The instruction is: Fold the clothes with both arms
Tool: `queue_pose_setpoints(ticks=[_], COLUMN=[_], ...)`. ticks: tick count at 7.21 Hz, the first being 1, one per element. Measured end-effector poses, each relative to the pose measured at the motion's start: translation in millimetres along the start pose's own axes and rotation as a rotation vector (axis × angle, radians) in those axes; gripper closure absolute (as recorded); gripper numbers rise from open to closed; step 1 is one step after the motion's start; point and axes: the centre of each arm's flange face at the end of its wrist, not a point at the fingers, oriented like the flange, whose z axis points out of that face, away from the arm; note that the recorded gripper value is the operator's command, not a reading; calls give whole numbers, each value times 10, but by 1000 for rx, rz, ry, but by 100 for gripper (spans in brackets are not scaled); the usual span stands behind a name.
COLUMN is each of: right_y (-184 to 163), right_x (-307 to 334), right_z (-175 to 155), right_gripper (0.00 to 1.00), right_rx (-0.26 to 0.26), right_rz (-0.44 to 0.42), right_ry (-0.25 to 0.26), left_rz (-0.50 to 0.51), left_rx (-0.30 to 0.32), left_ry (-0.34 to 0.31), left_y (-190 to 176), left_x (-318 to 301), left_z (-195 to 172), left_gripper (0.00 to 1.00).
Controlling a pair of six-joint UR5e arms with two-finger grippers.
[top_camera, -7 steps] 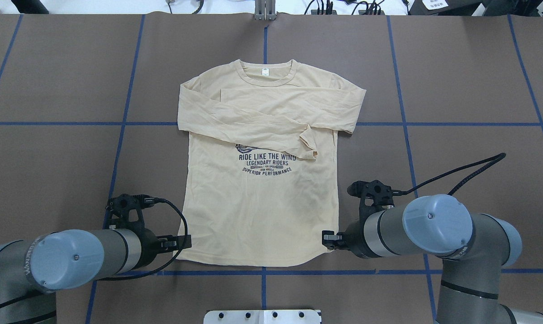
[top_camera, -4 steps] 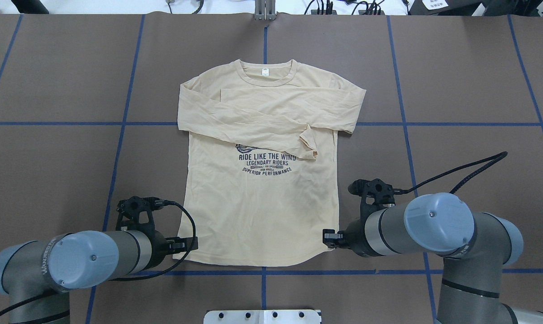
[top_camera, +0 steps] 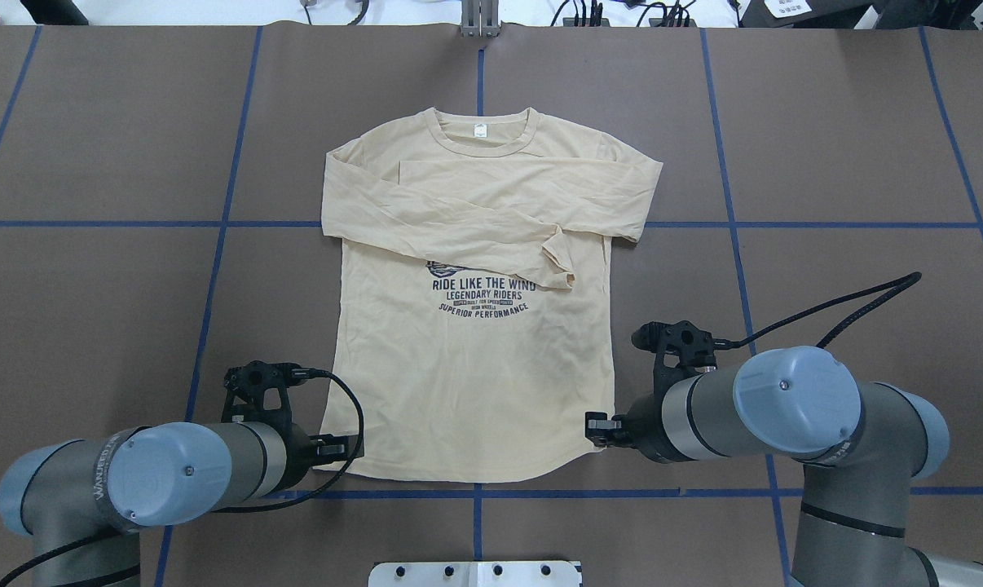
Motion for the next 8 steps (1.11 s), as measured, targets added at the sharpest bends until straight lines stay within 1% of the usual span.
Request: queue_pose_setpoints(ticks=[8], right_y=[-67], right_x=[6], right_z=[-50], right_gripper=[100], right_rx=[-7], right_rz=[9], right_ry=[-5], left_rz=[1], left_rx=[-4], left_ry=[-42], left_y=[5], left_x=[5], left_z=[136], left_gripper=[22])
